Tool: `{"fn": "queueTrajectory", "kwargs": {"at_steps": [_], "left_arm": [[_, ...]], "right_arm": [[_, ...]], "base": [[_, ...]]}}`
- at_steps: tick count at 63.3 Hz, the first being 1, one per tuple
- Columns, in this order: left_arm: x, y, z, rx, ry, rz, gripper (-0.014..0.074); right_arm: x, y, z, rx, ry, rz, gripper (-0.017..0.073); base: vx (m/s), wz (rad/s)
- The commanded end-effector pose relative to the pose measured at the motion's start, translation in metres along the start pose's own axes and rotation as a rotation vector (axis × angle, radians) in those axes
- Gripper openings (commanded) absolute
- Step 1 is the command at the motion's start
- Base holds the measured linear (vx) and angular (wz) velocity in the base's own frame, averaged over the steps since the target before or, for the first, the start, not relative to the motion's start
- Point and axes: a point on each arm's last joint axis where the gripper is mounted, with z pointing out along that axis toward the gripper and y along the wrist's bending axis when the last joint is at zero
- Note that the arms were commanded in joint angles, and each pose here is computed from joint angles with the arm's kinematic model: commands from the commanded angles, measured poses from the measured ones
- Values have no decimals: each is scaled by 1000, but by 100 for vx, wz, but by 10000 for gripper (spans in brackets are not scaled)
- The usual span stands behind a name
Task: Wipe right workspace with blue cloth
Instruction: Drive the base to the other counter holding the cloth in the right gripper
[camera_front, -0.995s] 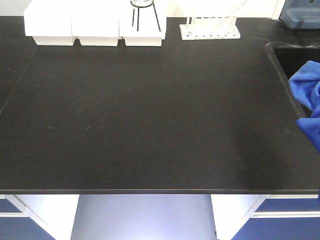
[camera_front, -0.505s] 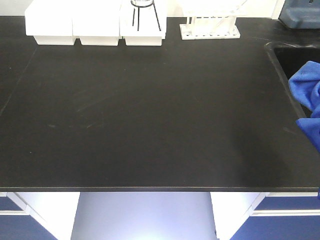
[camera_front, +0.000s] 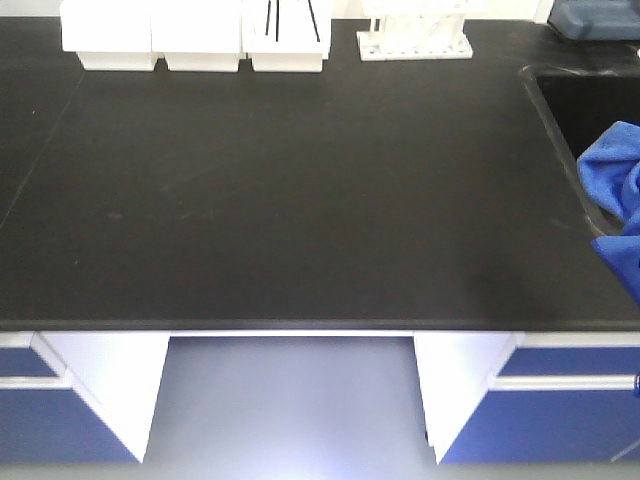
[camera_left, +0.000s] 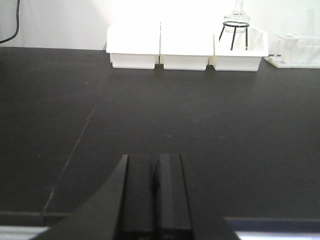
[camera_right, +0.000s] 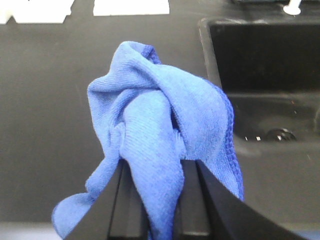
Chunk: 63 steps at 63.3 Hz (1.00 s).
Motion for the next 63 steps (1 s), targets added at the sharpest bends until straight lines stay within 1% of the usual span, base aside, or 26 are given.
{"fn": "queueTrajectory", "kwargs": {"at_steps": [1,63], "left_arm": [[2,-1,1,9,-64,-8,-6],[2,-1,1,9,-64,-8,-6]], "right_arm": [[-16,-1,-6,12,-109,-6,-8],[-15,-1,-6,11,-104,-6,-8]], "base": [[-24,-2],[-28,0]]}}
